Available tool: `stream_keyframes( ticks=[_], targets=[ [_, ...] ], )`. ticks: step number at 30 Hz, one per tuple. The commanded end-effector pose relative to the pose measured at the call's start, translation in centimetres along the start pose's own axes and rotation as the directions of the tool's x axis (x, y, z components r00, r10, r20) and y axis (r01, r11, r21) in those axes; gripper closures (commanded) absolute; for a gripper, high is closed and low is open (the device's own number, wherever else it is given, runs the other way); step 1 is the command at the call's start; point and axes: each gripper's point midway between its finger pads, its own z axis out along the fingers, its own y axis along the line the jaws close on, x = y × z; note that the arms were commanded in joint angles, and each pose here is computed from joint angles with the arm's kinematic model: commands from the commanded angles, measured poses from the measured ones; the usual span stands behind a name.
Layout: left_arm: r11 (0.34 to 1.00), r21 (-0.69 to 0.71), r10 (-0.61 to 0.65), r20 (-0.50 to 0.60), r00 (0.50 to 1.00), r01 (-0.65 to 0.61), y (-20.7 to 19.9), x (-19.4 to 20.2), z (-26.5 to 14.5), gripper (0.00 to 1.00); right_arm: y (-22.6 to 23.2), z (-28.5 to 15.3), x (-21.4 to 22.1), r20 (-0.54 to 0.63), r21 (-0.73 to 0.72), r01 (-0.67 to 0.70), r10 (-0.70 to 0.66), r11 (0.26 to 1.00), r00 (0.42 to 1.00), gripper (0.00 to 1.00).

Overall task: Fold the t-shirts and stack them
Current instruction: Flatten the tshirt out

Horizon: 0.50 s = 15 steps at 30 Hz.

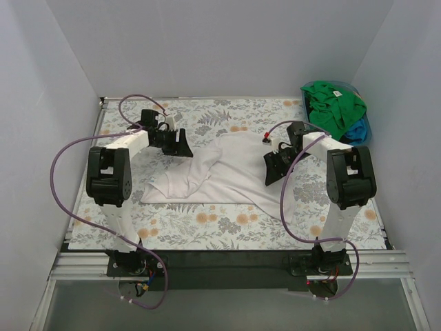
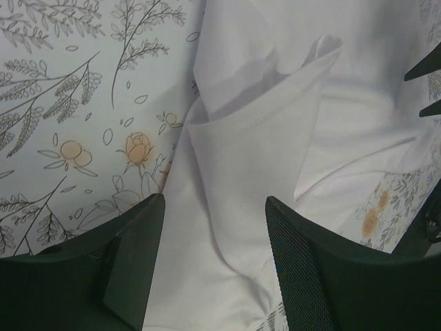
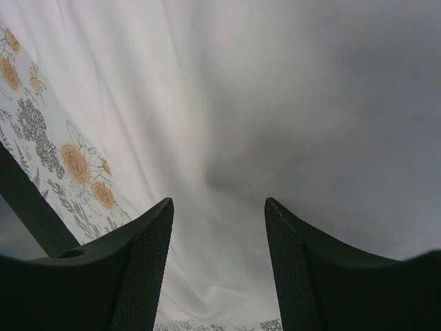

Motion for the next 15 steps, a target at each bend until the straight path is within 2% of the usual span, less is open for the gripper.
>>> stream_keyframes(
  ticks=[1, 7, 10, 11, 14, 15],
  targets=[
    [0.994, 0.069, 0.076, 0.07, 0.995, -0.081, -2.9, -3.2, 0.2, 0.41, 0.3, -1.4, -1.8, 0.064, 0.027, 0.035, -0.037, 0.999, 0.997, 0.38],
    [0.995, 0.08, 0.061, 0.028, 0.998, -0.063, -2.9, -2.6, 2.4, 0.4, 0.2, -2.1, -2.5, 0.08, 0.038, 0.034, -0.037, 0.999, 0.996, 0.38],
    [0.99, 0.113, 0.083, 0.007, 0.997, -0.083, -4.4, -2.0, 3.1, 0.44, 0.0, -2.6, -2.7, 0.088, 0.047, 0.033, -0.037, 0.998, 0.995, 0.37],
    [0.981, 0.152, 0.12, -0.005, 0.993, -0.118, -6.2, -1.6, 3.4, 0.46, -0.2, -2.9, -2.7, 0.095, 0.052, 0.027, -0.032, 0.998, 0.995, 0.37],
    [0.959, 0.22, 0.199, -0.062, 0.978, -0.181, -10.0, 0.2, 3.7, 0.58, -0.5, -3.4, -2.9, 0.102, 0.056, 0.023, -0.029, 0.998, 0.994, 0.37],
    [0.934, 0.262, 0.27, -0.072, 0.96, -0.243, -12.5, 1.0, 3.9, 0.66, -0.7, -3.5, -2.8, 0.103, 0.056, 0.016, -0.022, 0.998, 0.994, 0.37]
  ],
)
